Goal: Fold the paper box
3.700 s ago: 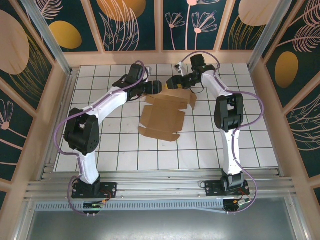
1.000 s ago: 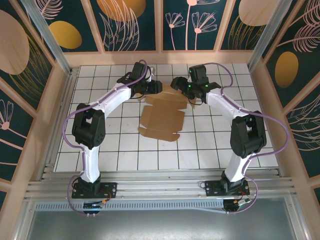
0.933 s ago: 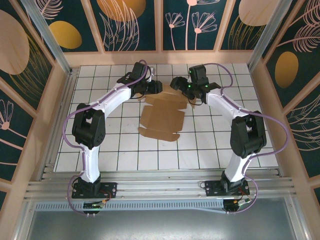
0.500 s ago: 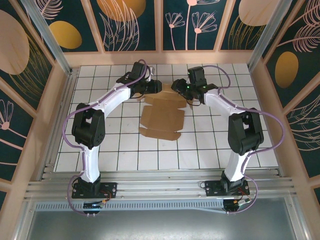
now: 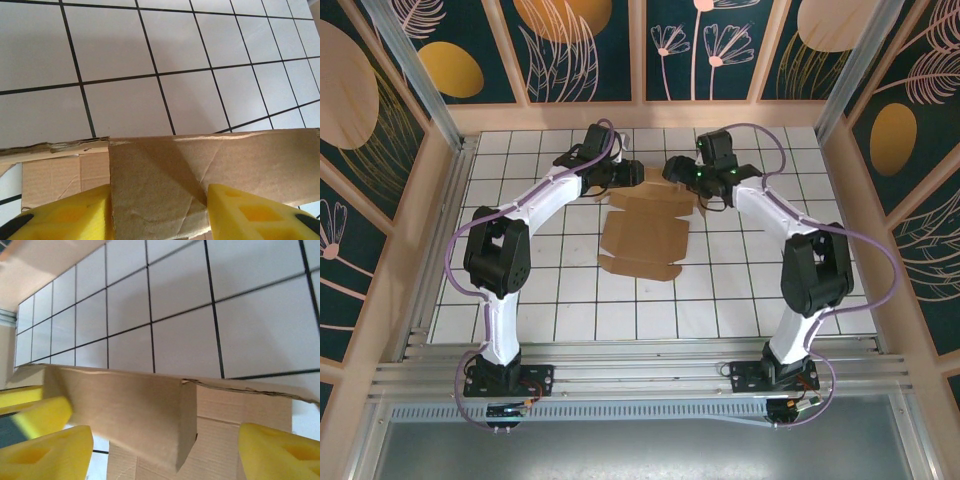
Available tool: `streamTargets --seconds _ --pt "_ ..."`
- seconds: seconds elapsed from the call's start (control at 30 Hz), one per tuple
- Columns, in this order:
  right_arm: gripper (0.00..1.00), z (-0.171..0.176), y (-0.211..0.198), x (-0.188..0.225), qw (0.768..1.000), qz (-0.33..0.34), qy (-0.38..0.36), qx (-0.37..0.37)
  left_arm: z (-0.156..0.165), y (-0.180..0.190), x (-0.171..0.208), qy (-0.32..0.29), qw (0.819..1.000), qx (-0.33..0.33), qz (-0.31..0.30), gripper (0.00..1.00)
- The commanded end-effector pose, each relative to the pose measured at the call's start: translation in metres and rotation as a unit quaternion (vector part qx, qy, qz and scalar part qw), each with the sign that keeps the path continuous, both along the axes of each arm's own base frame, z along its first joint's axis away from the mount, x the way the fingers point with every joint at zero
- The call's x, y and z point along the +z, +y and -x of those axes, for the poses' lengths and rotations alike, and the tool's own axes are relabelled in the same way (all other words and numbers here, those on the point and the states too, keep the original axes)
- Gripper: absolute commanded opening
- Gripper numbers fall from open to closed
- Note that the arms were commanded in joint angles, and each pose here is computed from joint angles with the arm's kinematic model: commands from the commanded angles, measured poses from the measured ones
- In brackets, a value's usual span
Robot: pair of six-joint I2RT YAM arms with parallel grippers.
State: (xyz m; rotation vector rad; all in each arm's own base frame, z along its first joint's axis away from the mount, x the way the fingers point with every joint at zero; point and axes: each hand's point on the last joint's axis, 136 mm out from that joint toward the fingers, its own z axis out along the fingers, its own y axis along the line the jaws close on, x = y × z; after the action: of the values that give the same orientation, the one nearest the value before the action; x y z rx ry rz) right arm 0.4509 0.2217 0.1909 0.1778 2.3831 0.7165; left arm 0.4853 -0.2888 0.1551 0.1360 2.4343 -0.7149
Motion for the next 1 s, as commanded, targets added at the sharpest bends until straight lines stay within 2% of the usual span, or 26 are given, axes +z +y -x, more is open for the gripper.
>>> streamTargets --seconds 0.0,0.1,0.17,0.3,0.4,0.67,0.97 --pt "0.80 -0.005 -0.003 0.064 0.993 0.041 -0.096 0.060 0.005 0.007 -0.012 0.013 1.000 0.002 -0.028 0.49" --pt "0.81 -0.011 0.015 0.073 0.974 0.060 -0.133 0.175 0.006 0.006 -0.009 0.010 1.000 -0.001 -0.023 0.49" --pt "0.82 -0.013 0.027 0.065 0.954 0.069 -0.140 0.254 0.006 0.006 -0.008 0.009 1.000 -0.001 -0.022 0.49" --pt "0.85 -0.035 0.036 0.035 0.936 0.101 -0.107 0.321 0.006 0.007 -0.009 0.009 1.000 -0.001 -0.025 0.49" --pt "0.83 -0.042 0.054 0.020 0.926 0.068 -0.074 0.364 0.005 0.007 -0.006 0.007 1.000 0.002 -0.024 0.50" --pt "0.71 -0.051 0.046 -0.004 0.931 0.021 -0.037 0.363 0.002 0.014 0.000 -0.004 0.999 0.010 -0.042 0.53" --pt "0.68 -0.039 0.039 -0.029 0.932 0.005 -0.007 0.363 0.000 0.013 0.008 -0.008 0.999 0.015 -0.037 0.55"
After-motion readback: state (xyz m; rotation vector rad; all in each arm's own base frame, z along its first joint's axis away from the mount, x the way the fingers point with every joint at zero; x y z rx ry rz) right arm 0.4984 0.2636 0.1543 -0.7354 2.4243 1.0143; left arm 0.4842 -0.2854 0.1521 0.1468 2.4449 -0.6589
